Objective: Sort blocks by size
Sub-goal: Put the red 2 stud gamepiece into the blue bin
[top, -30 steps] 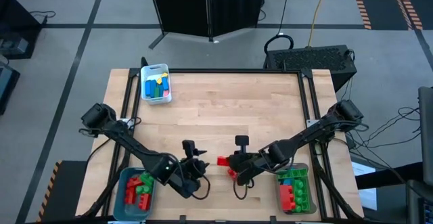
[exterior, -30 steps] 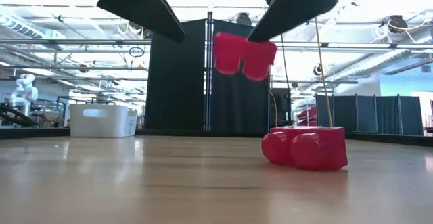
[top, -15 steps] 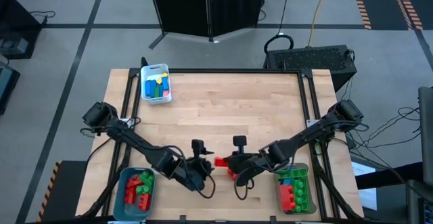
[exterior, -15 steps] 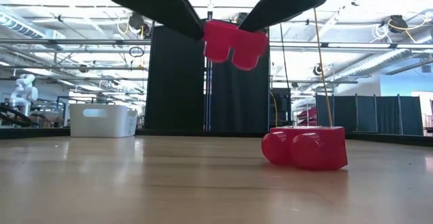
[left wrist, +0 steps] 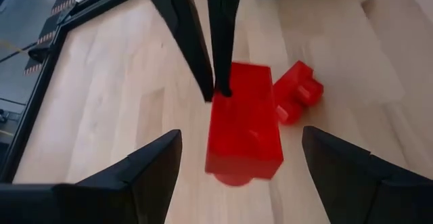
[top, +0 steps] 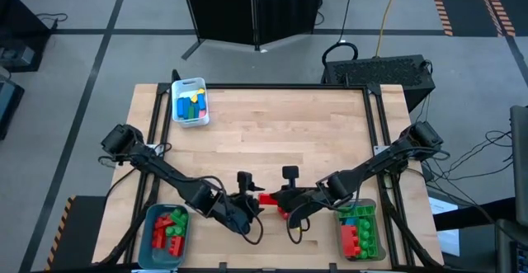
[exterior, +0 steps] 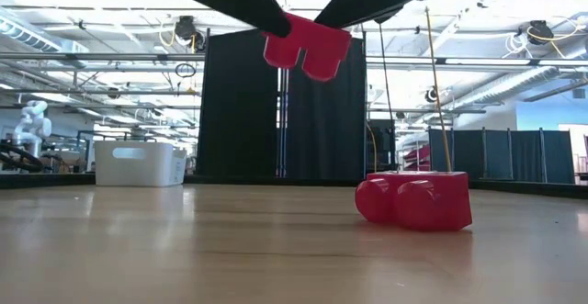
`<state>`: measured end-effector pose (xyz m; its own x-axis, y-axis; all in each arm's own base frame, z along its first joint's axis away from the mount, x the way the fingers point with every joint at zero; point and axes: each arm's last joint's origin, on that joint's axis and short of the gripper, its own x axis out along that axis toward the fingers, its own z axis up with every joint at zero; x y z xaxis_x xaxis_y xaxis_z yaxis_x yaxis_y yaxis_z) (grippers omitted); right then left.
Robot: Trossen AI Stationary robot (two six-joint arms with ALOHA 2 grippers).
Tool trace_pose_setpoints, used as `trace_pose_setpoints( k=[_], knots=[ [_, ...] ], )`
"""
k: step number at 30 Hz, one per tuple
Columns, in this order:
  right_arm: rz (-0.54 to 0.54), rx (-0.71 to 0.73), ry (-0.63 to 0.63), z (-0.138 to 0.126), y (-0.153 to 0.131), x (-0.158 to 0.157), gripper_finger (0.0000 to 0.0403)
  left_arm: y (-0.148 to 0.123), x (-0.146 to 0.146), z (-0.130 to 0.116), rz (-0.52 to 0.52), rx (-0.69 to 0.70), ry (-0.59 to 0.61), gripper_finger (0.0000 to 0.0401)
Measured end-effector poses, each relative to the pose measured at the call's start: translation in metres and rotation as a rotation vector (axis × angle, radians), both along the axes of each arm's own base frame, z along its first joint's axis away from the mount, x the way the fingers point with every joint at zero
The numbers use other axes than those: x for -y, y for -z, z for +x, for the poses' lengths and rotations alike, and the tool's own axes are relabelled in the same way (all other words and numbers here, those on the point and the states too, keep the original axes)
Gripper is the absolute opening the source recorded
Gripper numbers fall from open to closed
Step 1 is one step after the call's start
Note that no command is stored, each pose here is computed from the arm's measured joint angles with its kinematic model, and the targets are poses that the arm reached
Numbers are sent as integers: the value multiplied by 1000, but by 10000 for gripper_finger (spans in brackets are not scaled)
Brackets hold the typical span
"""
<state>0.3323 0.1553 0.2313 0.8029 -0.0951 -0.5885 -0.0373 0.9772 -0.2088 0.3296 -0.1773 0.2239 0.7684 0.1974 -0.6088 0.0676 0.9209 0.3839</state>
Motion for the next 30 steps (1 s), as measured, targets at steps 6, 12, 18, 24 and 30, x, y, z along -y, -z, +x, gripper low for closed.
trace_pose_setpoints(
  k=[6, 12, 18, 24, 30],
  knots=[
    [-1, 4, -2, 0, 0, 0, 0, -2, 1, 2, 6, 21, 19, 274],
    [-5, 22, -13, 1, -2, -1, 0, -2, -4, 5, -19, 8, 25, 226],
    [-1, 20, -24, 2, -2, -1, 0, -2, -5, 6, -24, 6, 25, 178],
    [35, 5, -58, 2, -2, -1, 1, -1, -4, 5, -33, 0, 29, 136],
    [35, 4, -57, 2, -1, -1, 25, 0, -4, 4, -40, -3, 13, 122]
  ],
)
